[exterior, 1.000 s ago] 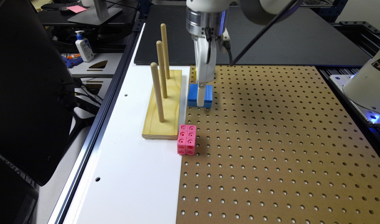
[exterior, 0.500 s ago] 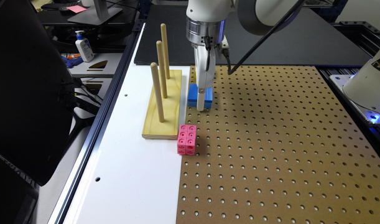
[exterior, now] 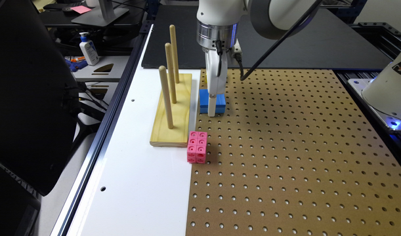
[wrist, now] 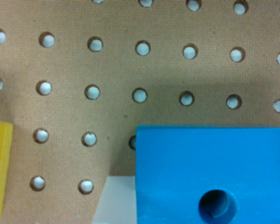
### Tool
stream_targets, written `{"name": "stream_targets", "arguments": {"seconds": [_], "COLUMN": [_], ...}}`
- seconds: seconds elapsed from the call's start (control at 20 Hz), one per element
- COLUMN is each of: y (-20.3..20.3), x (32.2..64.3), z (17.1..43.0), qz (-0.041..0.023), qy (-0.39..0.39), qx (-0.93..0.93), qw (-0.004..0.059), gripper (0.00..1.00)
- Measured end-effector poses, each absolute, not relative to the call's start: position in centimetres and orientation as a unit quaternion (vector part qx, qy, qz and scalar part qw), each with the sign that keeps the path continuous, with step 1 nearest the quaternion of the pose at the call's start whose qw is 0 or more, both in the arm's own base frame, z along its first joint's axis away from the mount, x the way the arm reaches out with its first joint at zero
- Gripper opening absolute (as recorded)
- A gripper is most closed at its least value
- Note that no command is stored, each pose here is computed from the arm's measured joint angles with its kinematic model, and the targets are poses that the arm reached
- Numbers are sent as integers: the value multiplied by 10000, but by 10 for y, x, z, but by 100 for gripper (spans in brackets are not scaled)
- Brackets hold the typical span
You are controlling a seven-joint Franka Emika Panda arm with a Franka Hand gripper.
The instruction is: Pick up blue block.
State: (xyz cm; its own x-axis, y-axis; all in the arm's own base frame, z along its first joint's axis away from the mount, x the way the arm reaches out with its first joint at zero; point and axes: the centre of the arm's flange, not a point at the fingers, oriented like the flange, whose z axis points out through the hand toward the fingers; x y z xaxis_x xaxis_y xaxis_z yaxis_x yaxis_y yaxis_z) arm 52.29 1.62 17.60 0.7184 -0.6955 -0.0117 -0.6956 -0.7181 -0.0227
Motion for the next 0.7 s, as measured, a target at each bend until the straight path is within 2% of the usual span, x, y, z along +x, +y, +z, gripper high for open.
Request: {"name": "stream_targets", "arguments": {"seconds": [0.4, 0.5, 0.7], "y": [15, 14, 14], "x": [526, 527, 526], "z": [195, 210, 247], "qz": [-55, -81, -63], "qy": [3761, 3758, 3752], "qx": [-9265, -9266, -9269], "qw": [142, 144, 110], "gripper": [0, 0, 0]}}
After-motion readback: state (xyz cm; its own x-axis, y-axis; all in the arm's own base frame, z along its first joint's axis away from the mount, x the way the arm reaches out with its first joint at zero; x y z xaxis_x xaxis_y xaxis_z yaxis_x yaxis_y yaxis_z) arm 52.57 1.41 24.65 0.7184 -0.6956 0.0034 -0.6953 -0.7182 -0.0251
